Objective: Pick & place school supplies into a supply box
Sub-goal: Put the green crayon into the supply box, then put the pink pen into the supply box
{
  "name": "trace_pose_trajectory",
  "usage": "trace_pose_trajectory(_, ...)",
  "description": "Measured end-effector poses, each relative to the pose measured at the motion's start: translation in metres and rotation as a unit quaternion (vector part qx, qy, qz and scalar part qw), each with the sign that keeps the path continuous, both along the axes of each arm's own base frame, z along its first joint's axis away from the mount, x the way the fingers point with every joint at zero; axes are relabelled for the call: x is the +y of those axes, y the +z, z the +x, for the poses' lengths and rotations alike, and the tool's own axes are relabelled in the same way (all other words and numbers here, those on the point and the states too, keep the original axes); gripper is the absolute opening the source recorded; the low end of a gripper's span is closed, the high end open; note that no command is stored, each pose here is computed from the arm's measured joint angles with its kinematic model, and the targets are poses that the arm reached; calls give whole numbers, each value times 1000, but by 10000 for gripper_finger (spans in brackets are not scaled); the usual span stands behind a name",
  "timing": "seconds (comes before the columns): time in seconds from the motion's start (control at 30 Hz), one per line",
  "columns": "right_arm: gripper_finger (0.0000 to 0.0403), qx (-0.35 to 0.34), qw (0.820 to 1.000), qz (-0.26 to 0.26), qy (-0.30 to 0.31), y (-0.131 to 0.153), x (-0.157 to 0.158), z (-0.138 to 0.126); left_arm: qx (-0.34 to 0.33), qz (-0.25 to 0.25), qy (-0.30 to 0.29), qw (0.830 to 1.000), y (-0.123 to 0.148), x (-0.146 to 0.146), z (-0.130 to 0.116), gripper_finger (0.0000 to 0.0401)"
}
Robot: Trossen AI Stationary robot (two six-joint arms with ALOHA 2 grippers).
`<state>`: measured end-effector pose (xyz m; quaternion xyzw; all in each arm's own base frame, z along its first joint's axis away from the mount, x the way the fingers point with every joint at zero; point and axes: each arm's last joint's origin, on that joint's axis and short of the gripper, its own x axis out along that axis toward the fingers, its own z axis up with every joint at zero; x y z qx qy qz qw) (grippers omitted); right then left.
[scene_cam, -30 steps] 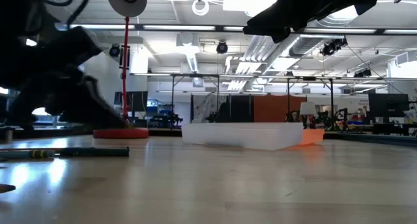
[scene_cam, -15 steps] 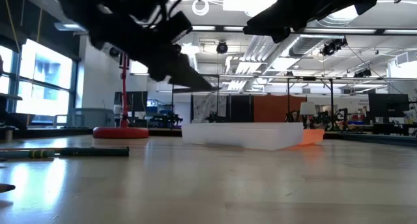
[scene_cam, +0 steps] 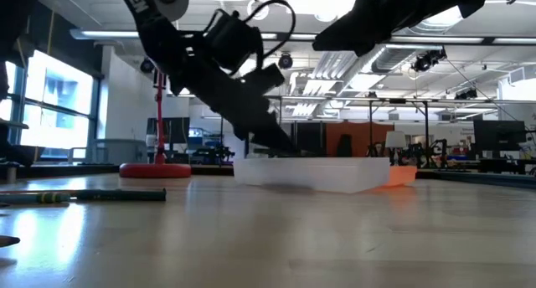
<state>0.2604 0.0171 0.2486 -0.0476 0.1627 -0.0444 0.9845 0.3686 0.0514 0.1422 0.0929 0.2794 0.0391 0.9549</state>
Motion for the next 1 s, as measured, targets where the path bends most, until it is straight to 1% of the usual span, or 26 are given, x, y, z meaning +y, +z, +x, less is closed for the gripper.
trace_pose_trajectory(0.07,91,1,1000,0,0,0,0,0,-3,4,12,1000,-2,2,9,49)
trace_pose_trajectory(0.2,91,8,1000,-1,0,-1,0,-1,-4,1,17,1000,-5,4,19,49)
trace_pose_trajectory(0.33,91,12,1000,0,0,-2,0,-1,-12,-7,3,1000,4,3,26,49)
trace_pose_trajectory(0.5,91,12,1000,0,-1,-2,0,-1,9,-9,6,1000,8,4,30,54)
trace_pose_trajectory(0.57,91,12,1000,0,0,-2,0,-1,14,-10,8,1000,9,4,30,69)
trace_pose_trajectory(0.7,91,12,1000,1,2,-2,0,-1,21,-13,10,1000,6,4,29,116)
trace_pose_trajectory(0.87,91,31,999,1,21,-5,2,-2,22,-8,15,1000,5,5,30,165)
trace_pose_trajectory(0.93,91,46,998,-21,49,-8,6,-4,25,3,29,999,5,6,29,174)
trace_pose_trajectory(1.0,91,68,992,-43,96,-10,12,-8,26,12,41,999,5,6,29,178)
